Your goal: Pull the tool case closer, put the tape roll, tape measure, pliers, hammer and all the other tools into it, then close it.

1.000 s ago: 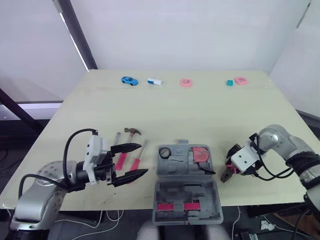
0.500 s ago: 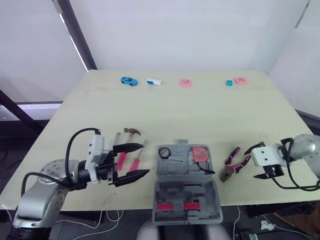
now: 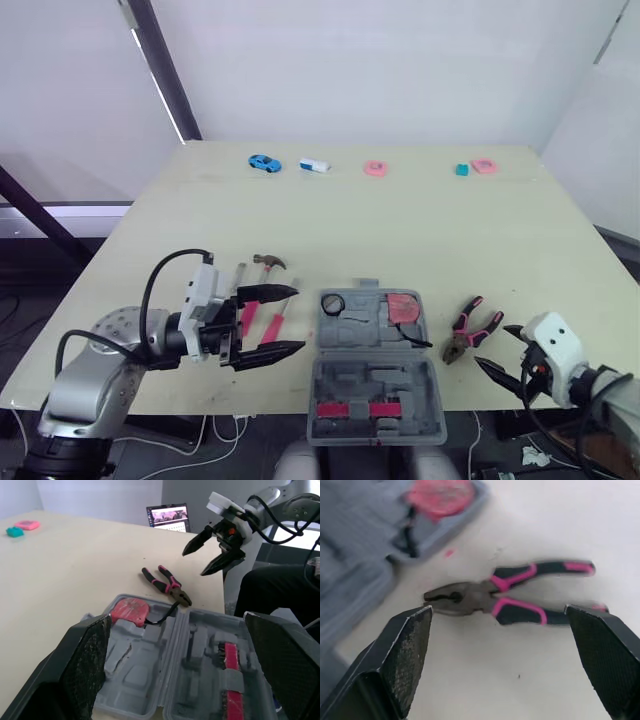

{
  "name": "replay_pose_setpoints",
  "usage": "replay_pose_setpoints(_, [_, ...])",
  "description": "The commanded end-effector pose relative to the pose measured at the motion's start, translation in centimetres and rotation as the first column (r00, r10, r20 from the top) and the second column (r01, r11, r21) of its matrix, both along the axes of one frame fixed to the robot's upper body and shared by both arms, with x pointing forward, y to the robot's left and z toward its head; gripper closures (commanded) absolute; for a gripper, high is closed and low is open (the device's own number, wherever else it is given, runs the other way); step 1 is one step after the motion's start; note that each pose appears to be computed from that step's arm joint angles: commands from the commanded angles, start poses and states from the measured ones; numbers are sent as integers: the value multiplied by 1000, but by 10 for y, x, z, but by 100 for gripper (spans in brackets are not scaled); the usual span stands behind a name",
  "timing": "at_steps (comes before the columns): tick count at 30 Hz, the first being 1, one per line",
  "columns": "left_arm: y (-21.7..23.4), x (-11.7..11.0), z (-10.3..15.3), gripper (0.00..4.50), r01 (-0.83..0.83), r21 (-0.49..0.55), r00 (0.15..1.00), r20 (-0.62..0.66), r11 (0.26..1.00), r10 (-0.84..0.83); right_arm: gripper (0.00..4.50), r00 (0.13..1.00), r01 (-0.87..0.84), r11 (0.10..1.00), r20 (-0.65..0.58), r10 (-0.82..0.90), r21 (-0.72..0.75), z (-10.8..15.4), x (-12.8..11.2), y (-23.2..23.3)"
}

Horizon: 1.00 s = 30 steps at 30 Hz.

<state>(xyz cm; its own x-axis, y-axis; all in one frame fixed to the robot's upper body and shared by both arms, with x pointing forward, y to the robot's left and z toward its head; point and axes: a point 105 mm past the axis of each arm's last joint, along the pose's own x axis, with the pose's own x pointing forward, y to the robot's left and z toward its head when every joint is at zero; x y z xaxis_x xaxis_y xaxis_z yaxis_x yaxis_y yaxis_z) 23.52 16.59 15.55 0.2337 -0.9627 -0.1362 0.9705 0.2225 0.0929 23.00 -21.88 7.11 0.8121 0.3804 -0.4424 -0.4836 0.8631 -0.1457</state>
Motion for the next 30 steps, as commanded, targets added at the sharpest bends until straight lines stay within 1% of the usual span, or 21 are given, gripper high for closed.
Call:
replay_pose_setpoints(1, [0, 0, 5, 0, 23, 5, 1000, 17, 1000, -23, 5, 986, 159, 986, 44, -162, 57, 8, 1, -1])
replay_pose_setpoints(5, [-2, 1, 8, 0, 39, 6, 999, 20, 999, -39, 5, 960, 276, 951, -2, -279, 137, -7, -1, 11])
replay_pose_setpoints(8, [-3, 0, 8, 0, 45, 7, 999, 20, 999, -45, 5, 949, 313, 936, -19, -314, 160, -14, -1, 22])
replay_pose_setpoints(12, [-4, -2, 11, 0, 47, 8, 999, 24, 999, -47, 5, 931, 363, 910, -44, -362, 202, -20, 0, 34])
replay_pose_setpoints(18, [-7, -6, 15, 0, 54, 8, 998, 26, 998, -54, 5, 899, 436, 857, -92, -428, 274, -22, 3, 49])
replay_pose_setpoints(25, [-7, -5, 15, 0, 56, 12, 998, 26, 998, -56, 5, 903, 430, 865, -110, -416, 259, -28, 16, 57])
replay_pose_setpoints(30, [-6, -5, 16, 0, 49, 16, 998, 28, 999, -50, 5, 893, 450, 865, -132, -431, 222, -39, 18, 56])
